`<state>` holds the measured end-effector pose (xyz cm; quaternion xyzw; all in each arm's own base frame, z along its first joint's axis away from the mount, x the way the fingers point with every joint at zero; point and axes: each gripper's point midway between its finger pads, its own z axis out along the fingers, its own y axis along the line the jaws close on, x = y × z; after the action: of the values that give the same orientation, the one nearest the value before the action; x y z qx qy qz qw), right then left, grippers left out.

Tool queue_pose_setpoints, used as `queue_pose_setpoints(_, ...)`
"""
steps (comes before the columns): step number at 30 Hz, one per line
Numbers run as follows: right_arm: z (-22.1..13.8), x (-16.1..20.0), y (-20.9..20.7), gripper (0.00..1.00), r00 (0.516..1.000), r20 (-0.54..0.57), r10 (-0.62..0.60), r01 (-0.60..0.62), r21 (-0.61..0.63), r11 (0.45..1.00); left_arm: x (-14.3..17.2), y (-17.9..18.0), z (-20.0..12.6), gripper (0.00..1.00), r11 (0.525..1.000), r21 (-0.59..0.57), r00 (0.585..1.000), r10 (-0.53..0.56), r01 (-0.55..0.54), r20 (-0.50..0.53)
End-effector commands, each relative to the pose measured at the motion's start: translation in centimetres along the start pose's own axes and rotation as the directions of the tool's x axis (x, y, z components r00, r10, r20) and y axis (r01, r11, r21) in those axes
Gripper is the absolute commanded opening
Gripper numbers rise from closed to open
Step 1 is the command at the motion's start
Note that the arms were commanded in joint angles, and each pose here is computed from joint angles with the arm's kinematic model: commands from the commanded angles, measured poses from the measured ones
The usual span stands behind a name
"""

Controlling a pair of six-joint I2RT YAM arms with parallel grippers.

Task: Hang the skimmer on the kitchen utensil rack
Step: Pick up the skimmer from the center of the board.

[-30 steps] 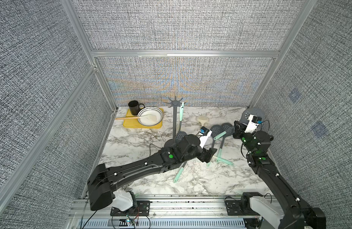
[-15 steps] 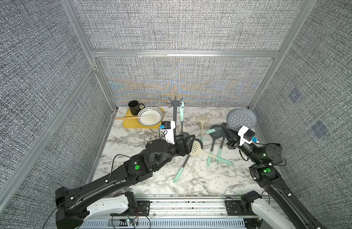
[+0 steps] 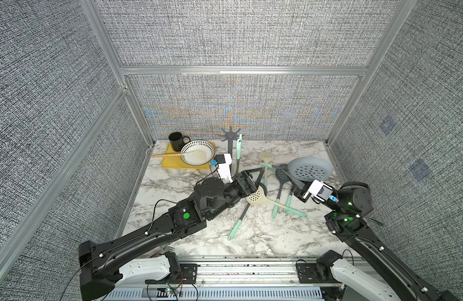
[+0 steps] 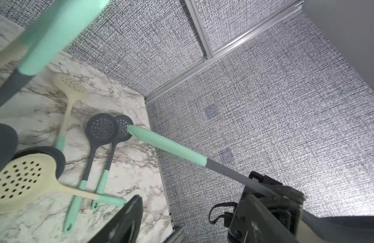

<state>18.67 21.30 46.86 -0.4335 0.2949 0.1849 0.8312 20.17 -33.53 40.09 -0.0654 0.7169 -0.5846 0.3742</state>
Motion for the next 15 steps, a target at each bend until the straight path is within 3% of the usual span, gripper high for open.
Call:
queue_pose_setpoints(1,0.0,-2.5,-1.2,0.00,0.995,0.082,-0.059,0.056,0.042,0.998,-0.3,-2.4,0.6,0.78,0.997,0.080,1.000,-0.018,0.019,-0.008)
queue_pose_setpoints(3,-0.1,-2.9,-1.2,0.00,0.993,0.078,-0.088,0.085,0.046,0.995,-0.7,-3.1,0.7,0.78,0.995,0.093,1.000,-0.022,0.022,0.000)
queue_pose_setpoints(6,0.4,-1.8,-1.3,0.00,0.977,-0.029,-0.213,0.213,0.014,0.977,-2.0,-3.6,0.0,0.78,0.996,0.084,0.999,0.003,-0.008,0.053)
queue_pose_setpoints(12,1.1,2.4,-1.3,0.00,0.862,-0.226,-0.454,0.446,-0.085,0.891,-6.5,-3.0,-3.8,0.78,0.978,-0.105,0.981,0.187,-0.180,0.061)
queue_pose_setpoints(15,1.8,2.9,-0.1,0.00,0.798,-0.215,-0.563,0.546,-0.135,0.827,-8.1,-2.4,-5.3,0.78,0.962,-0.158,0.973,0.228,-0.223,0.018)
